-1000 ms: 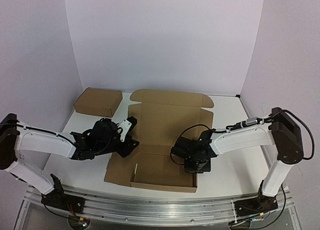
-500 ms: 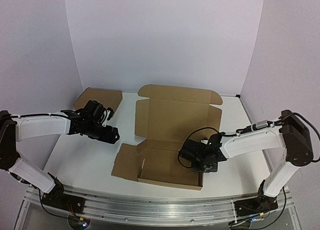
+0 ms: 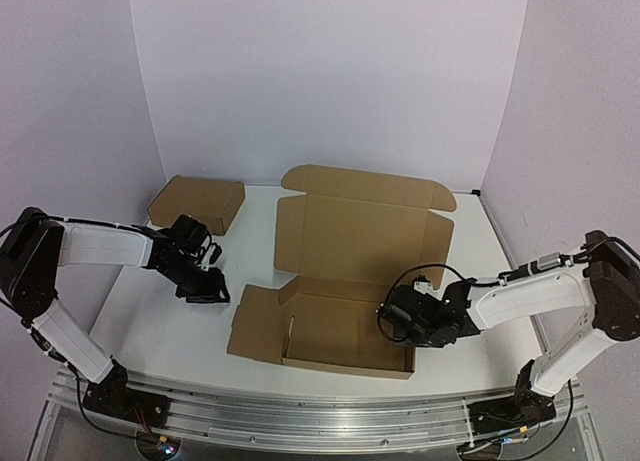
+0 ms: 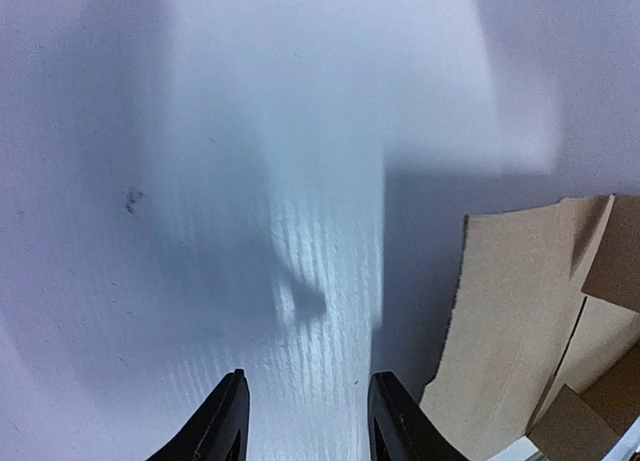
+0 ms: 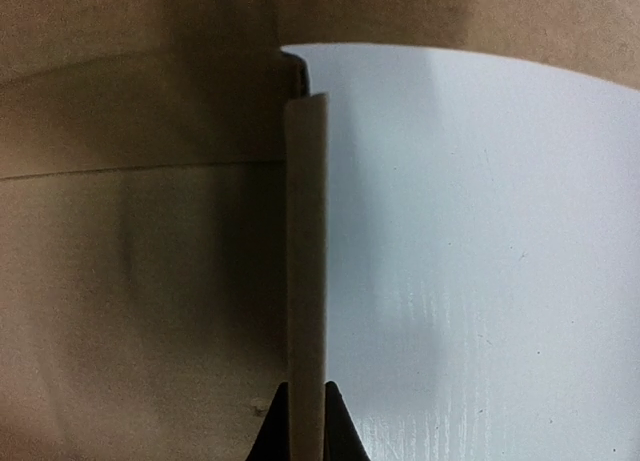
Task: Fold the paper box
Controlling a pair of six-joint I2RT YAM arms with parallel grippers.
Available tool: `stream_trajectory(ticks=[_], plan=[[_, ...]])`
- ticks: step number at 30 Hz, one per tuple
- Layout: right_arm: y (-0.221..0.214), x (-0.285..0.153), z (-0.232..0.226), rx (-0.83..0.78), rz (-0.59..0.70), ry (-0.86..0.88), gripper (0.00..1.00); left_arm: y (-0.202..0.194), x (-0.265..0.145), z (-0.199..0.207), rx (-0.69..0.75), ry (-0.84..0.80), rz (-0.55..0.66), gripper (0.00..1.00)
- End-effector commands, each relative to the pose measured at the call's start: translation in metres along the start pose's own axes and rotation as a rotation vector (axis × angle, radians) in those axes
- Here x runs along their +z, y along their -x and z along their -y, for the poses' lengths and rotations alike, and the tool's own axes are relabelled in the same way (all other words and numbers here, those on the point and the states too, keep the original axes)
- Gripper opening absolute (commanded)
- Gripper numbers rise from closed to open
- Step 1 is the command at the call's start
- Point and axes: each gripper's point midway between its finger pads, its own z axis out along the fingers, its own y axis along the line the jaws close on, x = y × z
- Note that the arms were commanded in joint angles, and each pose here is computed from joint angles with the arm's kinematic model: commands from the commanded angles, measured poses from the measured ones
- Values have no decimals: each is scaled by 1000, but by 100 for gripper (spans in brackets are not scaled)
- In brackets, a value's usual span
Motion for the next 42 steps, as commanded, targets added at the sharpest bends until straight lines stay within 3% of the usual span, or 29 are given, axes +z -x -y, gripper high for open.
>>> stream_trajectory(ticks=[1,6,14,20,32,37,42], plan=[[12,0,-4,40,74,100,0,22,-17,12,48,-93,80,44],[19,-7,-9,28,111,156,0,-22,14,10,15,-163,-78,43],[21,-1,-14,27,110,134,0,-11,-8,90,185,-546,-35,60],[26,4,-21,42,108,121,0,-22,-24,121,284,-702,-45,68],[25,16,-43,27,69,118,0,-9,-28,158,328,-771,27,86],[27,18,-53,33,58,117,0,-9,-17,155,312,-701,32,99],[28,16,-62,17,36,74,0,3,-15,150,281,-633,56,100]])
